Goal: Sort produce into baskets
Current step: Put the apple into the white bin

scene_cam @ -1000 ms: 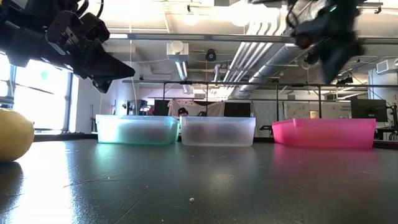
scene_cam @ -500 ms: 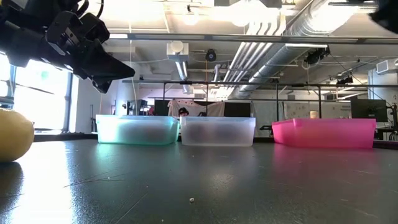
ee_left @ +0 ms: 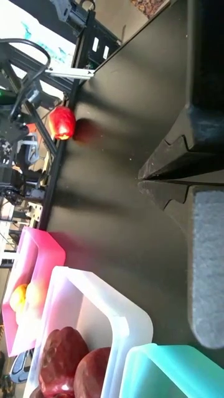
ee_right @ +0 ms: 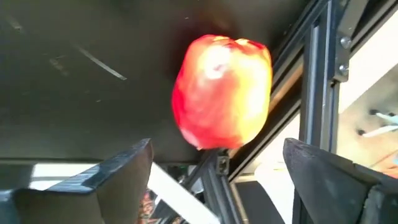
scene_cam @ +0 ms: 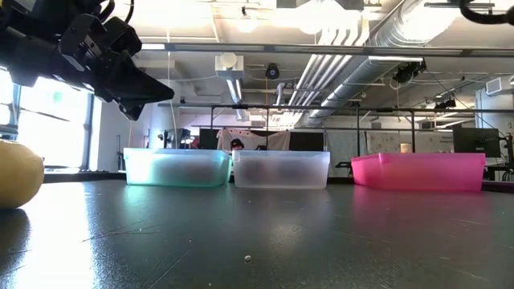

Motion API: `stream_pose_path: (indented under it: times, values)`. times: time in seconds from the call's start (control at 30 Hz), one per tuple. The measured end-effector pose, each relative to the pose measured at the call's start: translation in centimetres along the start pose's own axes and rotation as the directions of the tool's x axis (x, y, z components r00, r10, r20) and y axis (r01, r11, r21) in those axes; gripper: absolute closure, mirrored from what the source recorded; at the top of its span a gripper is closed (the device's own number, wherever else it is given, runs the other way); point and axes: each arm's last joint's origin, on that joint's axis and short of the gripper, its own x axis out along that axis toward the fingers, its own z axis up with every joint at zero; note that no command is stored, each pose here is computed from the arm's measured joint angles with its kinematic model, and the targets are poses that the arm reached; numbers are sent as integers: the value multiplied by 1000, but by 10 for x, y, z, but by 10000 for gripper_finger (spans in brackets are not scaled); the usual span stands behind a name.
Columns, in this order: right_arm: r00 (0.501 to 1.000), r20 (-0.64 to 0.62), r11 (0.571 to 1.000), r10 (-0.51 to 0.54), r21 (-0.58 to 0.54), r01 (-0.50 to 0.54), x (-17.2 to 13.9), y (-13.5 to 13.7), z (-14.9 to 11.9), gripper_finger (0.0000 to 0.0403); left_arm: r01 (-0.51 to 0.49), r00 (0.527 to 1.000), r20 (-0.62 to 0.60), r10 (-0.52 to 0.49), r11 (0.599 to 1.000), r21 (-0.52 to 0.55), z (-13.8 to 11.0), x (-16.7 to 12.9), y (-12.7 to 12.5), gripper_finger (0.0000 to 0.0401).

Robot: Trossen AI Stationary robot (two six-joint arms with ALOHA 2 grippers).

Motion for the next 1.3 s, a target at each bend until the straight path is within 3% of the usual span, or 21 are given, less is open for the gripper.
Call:
stream_pose_path:
  times: [0.43,0.67,0.87,1.1,1.3]
  values:
    - [994,-6,994,-108,-28,107,31,-3,2,48,0,1000,0,0,1000,-1,0,0,0,401]
    - [998,-46,997,-32,-73,29,48,2,10,48,0,1000,0,0,1000,-2,0,0,0,401]
    - [998,-35,997,-58,-57,56,60,-3,17,48,0,1000,1,0,1000,-2,0,0,0,401]
    - [997,-70,995,-14,-98,7,72,-2,21,49,-1,1000,-2,1,1000,-3,0,0,0,401]
    - [994,-106,996,-9,-85,0,78,-3,25,101,-2,1000,-9,2,1000,-2,-1,0,0,401]
